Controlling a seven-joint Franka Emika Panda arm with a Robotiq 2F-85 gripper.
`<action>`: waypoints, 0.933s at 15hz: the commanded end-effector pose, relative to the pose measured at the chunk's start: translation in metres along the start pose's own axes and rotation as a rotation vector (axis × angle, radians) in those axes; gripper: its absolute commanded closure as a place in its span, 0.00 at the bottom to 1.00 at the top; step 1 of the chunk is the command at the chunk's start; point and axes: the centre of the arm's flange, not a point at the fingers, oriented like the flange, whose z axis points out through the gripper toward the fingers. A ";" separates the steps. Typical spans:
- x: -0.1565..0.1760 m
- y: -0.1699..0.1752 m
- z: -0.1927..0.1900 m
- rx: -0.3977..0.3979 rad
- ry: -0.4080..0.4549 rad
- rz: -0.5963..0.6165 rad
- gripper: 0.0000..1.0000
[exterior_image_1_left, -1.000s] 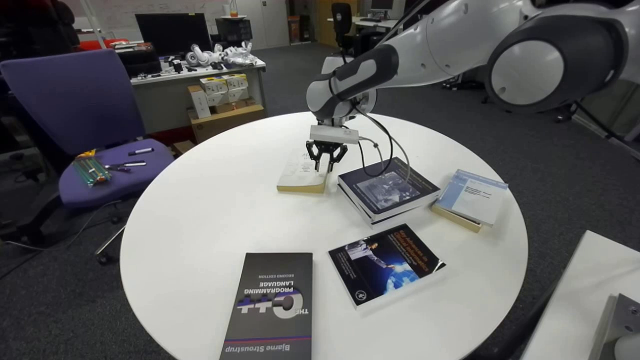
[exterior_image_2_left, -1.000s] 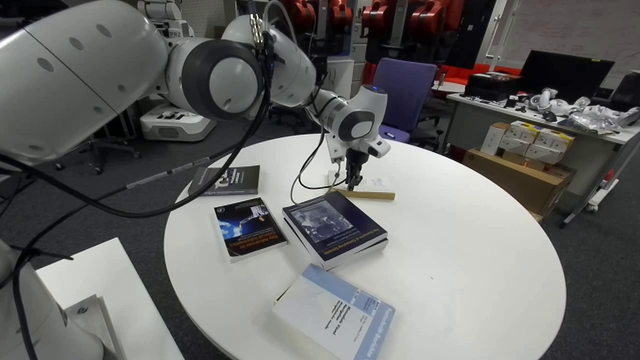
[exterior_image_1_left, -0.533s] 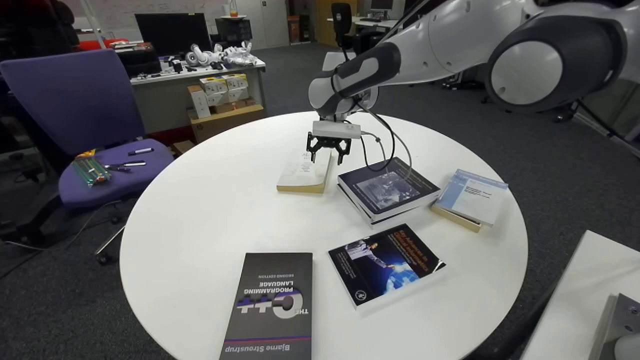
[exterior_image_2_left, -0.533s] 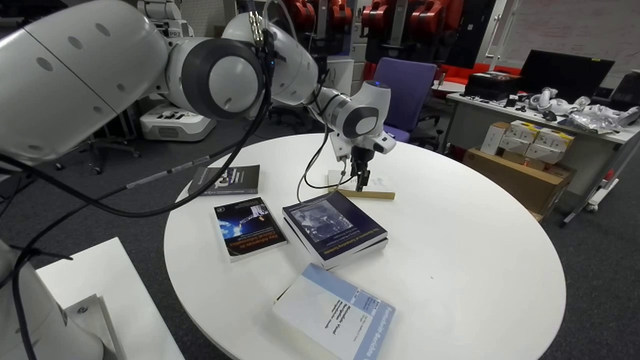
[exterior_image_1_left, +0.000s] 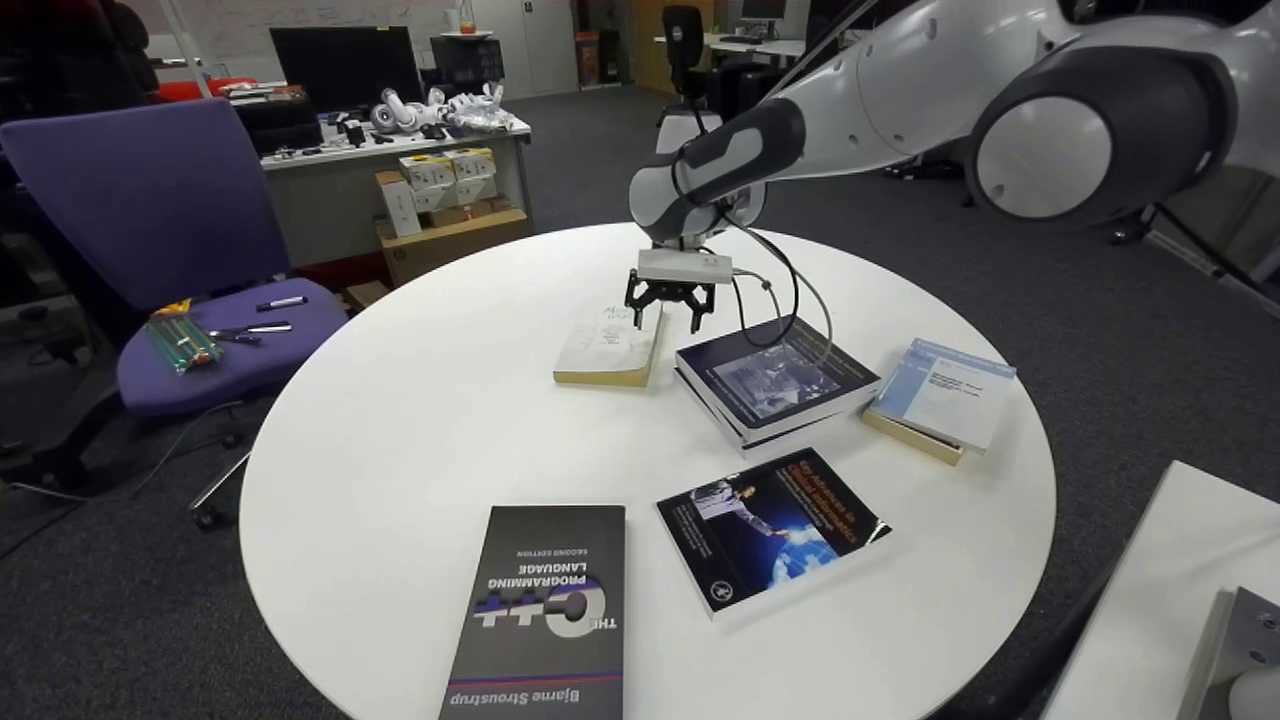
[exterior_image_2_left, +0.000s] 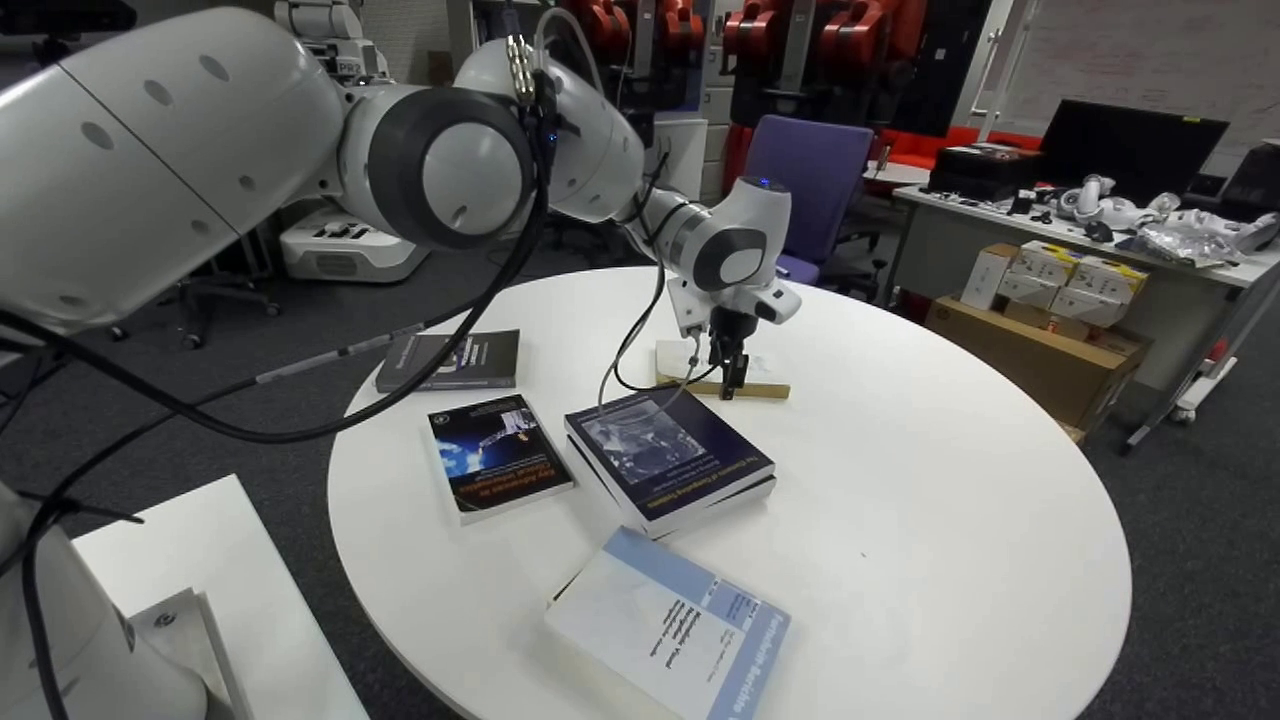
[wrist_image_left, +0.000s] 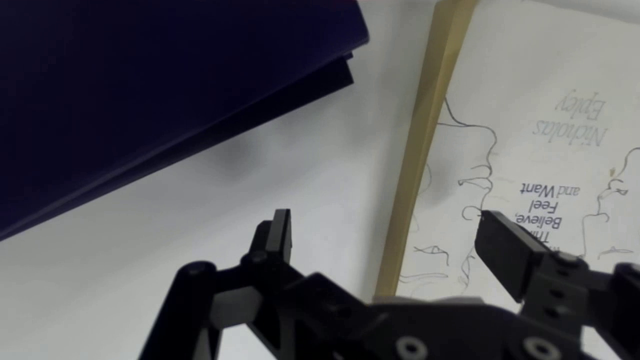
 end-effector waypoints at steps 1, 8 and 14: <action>0.007 0.004 0.002 0.030 0.034 0.036 0.00; 0.013 0.002 0.010 0.114 0.143 0.094 0.00; 0.016 0.004 0.017 0.163 0.203 0.163 0.00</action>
